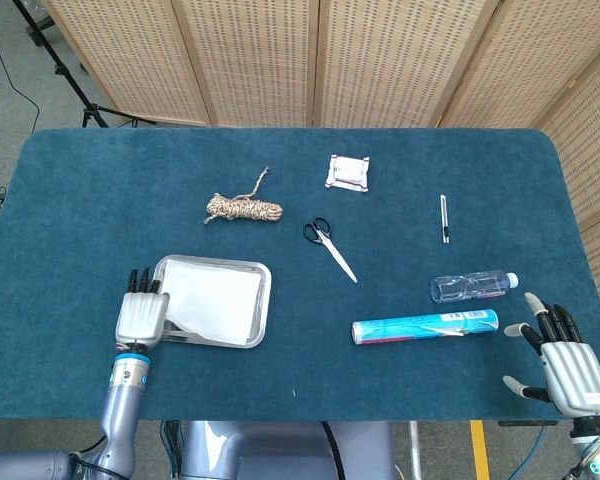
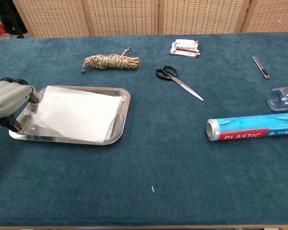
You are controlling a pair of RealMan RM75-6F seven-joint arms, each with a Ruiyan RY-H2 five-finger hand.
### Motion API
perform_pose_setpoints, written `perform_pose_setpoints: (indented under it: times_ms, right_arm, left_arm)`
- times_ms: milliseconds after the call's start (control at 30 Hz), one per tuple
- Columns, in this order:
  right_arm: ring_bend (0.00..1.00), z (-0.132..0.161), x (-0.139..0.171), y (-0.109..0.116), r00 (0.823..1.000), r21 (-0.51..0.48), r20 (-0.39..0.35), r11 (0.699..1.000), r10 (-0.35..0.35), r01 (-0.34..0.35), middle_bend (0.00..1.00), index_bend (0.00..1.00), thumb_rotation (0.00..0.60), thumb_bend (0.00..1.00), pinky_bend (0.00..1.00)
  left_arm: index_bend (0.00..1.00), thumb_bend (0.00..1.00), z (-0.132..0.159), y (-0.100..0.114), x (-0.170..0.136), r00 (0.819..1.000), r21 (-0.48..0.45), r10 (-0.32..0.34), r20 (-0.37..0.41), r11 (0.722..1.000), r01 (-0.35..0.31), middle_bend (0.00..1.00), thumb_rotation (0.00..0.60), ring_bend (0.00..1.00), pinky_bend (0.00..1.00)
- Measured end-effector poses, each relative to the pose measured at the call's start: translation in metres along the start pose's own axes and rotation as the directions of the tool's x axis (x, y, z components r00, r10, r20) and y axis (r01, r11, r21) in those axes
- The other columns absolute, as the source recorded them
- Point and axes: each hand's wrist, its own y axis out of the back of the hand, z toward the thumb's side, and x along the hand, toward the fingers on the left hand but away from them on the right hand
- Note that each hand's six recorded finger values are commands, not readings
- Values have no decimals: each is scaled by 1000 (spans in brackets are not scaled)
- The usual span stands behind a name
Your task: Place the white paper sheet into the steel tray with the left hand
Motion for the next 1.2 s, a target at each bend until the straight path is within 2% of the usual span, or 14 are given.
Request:
perform_pose_setpoints:
  times_ms: [400, 500, 633, 900, 1200]
  right_arm:
    - [0, 0, 0, 0, 1000, -1, 1, 1000, -5, 5, 7, 335, 600, 0, 0]
    - [0, 0, 0, 1, 1000, -3, 2, 1000, -8, 8, 7, 335, 600, 0, 0]
    - [0, 1, 0, 1, 1000, -4, 0, 1000, -11, 11, 7, 335, 600, 0, 0]
    - [0, 0, 0, 0, 1000, -5, 0, 1000, -14, 14, 7, 335, 600, 0, 0]
    - [0, 1, -1, 0, 1000, -6, -1, 1000, -17, 17, 7, 335, 600, 0, 0]
  left_arm:
    - [506, 306, -2, 6, -6, 998, -9, -32, 47, 999, 32, 207, 600, 0, 0]
    - [450, 276, -3, 8, -8, 997, -1, -47, 61, 999, 47, 179, 600, 0, 0]
    - [441, 265, -4, 9, -9, 996, 5, -56, 70, 998, 55, 174, 600, 0, 0]
    - [436, 252, -3, 16, -12, 996, -20, -41, 80, 999, 43, 172, 600, 0, 0]
    - [436, 248, -4, 47, -23, 994, -121, 26, 110, 993, -13, 171, 600, 0, 0]
